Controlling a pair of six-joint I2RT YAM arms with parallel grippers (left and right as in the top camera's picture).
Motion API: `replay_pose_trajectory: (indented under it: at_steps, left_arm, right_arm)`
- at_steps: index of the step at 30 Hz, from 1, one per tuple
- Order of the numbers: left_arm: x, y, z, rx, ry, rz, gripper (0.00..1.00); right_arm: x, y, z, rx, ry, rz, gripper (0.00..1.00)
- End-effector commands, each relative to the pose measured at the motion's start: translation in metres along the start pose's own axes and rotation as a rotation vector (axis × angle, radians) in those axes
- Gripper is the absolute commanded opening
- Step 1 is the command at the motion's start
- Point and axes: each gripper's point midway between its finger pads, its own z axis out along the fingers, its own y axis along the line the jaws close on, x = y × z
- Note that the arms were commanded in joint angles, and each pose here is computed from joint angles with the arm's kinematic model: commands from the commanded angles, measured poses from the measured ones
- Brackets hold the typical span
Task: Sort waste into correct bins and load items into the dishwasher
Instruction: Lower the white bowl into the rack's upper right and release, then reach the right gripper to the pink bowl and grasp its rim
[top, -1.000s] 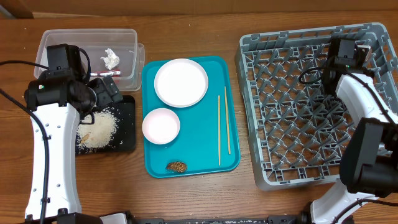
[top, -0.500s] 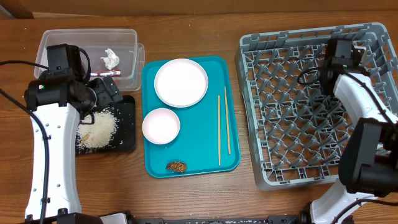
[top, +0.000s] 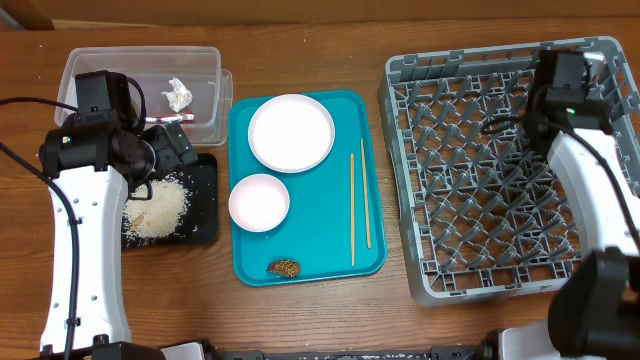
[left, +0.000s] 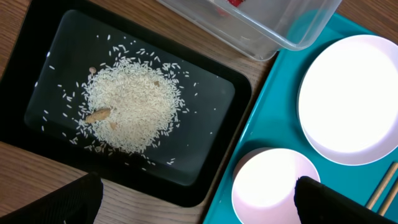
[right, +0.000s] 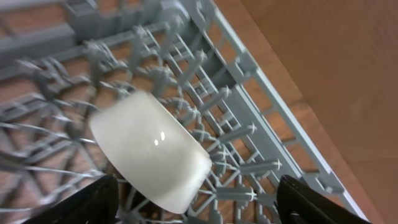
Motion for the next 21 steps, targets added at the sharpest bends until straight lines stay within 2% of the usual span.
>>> replay_pose_trajectory:
  at_steps: [1, 5, 7, 9, 15, 21]
  left_arm:
    - [-0.003, -0.003, -0.002, 0.014, -0.003, -0.017, 1.00]
    - [-0.003, -0.003, -0.002, 0.014, -0.003, -0.017, 1.00]
    - [-0.003, -0.003, -0.002, 0.015, -0.004, -0.017, 1.00]
    - [-0.003, -0.003, -0.002, 0.015, -0.003, -0.017, 1.00]
    - [-0.003, -0.003, -0.002, 0.014, -0.003, -0.017, 1.00]
    - [-0.004, -0.003, -0.002, 0.016, -0.005, -0.017, 1.00]
  right_arm:
    - [-0.018, 0.008, -0.033, -0.173, -0.066, 0.057, 0.86]
    - [-0.022, 0.039, -0.072, -0.467, -0.084, 0.061, 0.86]
    - [-0.016, 0.059, -0.093, -0.633, -0.062, 0.047, 0.91]
    - [-0.003, 0.077, -0.110, -0.776, -0.010, 0.027, 1.00]
    - [0.030, 0.081, -0.115, -0.813, 0.130, -0.003, 1.00]
    - [0.041, 0.086, -0.122, -0.862, 0.181, -0.008, 1.00]
